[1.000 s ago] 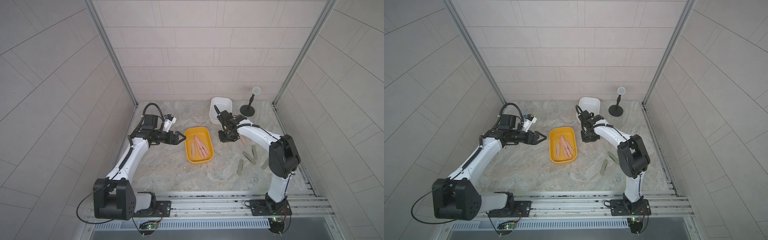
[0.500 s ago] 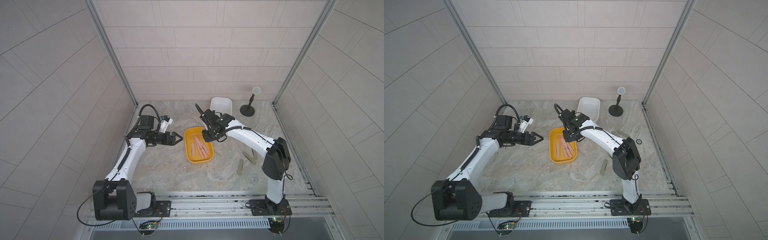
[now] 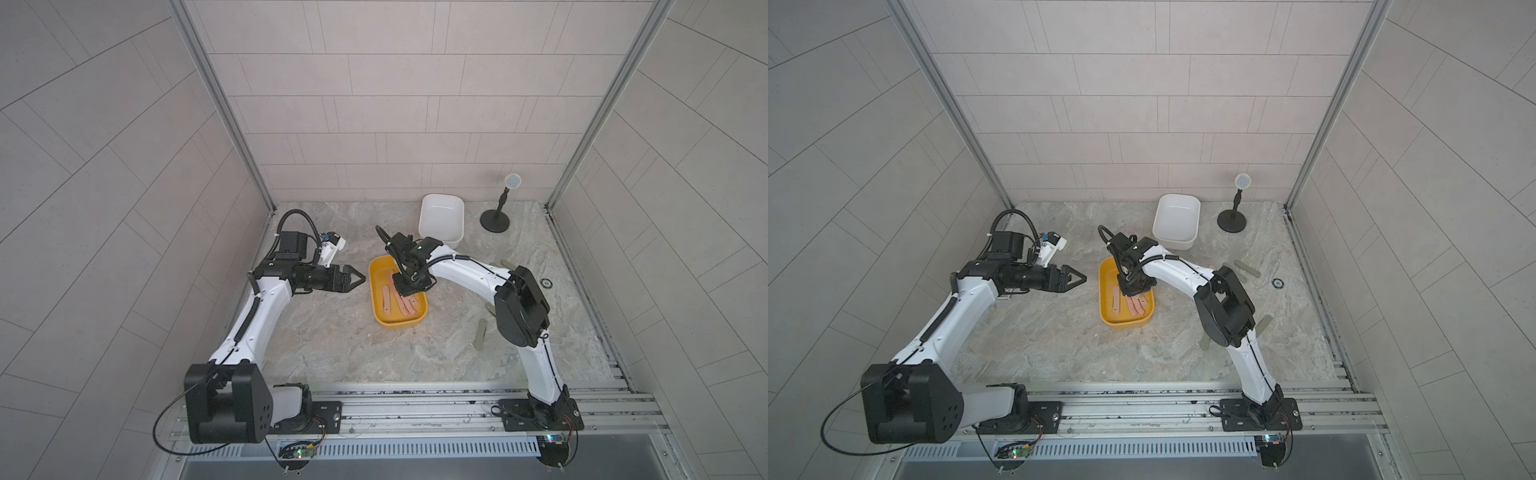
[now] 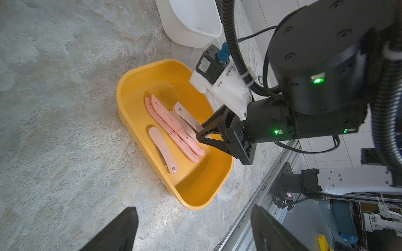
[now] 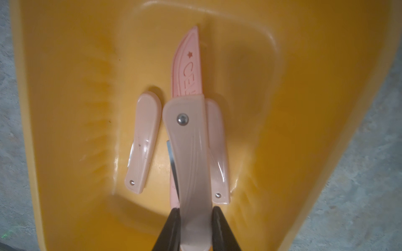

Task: Place the fruit knives into the storage box by color
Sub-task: Place the fruit knife in the storage box.

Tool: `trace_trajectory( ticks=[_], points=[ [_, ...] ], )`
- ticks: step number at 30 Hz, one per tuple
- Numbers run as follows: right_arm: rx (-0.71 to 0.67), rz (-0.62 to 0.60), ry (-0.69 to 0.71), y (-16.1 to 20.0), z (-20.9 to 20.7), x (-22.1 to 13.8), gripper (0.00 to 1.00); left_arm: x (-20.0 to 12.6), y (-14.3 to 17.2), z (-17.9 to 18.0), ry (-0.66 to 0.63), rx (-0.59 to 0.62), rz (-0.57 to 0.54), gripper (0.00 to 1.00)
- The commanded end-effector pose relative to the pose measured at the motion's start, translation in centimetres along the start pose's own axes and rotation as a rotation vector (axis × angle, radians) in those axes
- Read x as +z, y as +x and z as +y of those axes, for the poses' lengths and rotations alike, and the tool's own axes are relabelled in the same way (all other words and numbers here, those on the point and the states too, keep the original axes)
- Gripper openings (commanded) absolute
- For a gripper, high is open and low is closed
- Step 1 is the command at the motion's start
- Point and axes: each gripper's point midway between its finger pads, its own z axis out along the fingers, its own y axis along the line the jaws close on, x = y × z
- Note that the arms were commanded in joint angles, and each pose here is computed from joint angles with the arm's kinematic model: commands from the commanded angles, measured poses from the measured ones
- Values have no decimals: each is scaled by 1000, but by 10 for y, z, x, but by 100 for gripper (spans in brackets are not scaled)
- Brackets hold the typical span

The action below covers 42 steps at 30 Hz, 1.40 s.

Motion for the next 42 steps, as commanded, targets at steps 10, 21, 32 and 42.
trace_trajectory(
  ticks=[10,21,32,42],
  points=[
    [20,-15,3,-10,-3,3,33,0,3,-1,15,13,-3,88],
    [13,-120,-21,-22,-1,-36,63,0,3,-3,21,20,-6,88],
    [44,-269,-34,-25,-22,-83,68,-8,-5,-15,47,42,-32,88],
    [129,-328,11,-17,-73,-106,75,-18,-24,-31,78,80,-62,88]
  ],
)
